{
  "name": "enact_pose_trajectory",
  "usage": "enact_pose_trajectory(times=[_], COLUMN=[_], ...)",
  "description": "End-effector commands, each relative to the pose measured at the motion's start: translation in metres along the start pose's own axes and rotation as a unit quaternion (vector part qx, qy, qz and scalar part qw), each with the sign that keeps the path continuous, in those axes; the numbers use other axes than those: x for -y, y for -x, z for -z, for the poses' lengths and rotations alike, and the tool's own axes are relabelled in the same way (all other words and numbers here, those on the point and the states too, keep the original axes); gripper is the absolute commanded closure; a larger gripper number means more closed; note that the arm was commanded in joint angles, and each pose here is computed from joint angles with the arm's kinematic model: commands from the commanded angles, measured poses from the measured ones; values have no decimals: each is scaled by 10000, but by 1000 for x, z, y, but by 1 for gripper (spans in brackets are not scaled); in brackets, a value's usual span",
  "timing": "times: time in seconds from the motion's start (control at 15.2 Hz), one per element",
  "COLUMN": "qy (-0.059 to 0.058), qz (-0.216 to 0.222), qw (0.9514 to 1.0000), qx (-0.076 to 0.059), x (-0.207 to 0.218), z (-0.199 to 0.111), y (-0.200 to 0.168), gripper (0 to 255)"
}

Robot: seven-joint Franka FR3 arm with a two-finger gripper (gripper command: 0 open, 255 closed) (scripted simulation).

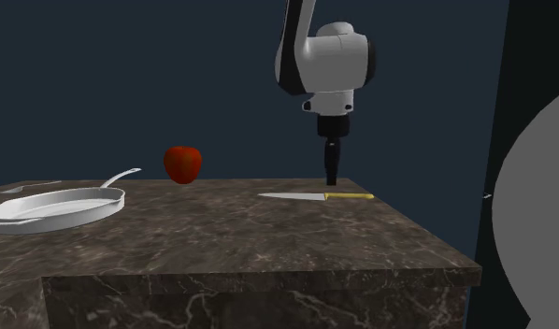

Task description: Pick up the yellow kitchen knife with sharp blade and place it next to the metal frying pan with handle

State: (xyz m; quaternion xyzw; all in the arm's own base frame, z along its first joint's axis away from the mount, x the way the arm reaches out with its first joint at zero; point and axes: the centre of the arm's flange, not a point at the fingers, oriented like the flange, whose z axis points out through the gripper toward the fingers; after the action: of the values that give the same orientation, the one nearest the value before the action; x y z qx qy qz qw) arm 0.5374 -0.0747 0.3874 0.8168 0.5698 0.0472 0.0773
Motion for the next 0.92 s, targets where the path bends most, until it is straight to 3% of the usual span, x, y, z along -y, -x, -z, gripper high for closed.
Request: enact_pose_trajectory(times=[0.0,0.53,0.86], qy=[82,87,87], qz=[417,444,444], qw=[9991,9990,9990], qx=[-13,-14,-14], x=[-15,-17,-17], z=[-16,-57,-57], y=[-9,-10,-10], gripper=[0,0,0])
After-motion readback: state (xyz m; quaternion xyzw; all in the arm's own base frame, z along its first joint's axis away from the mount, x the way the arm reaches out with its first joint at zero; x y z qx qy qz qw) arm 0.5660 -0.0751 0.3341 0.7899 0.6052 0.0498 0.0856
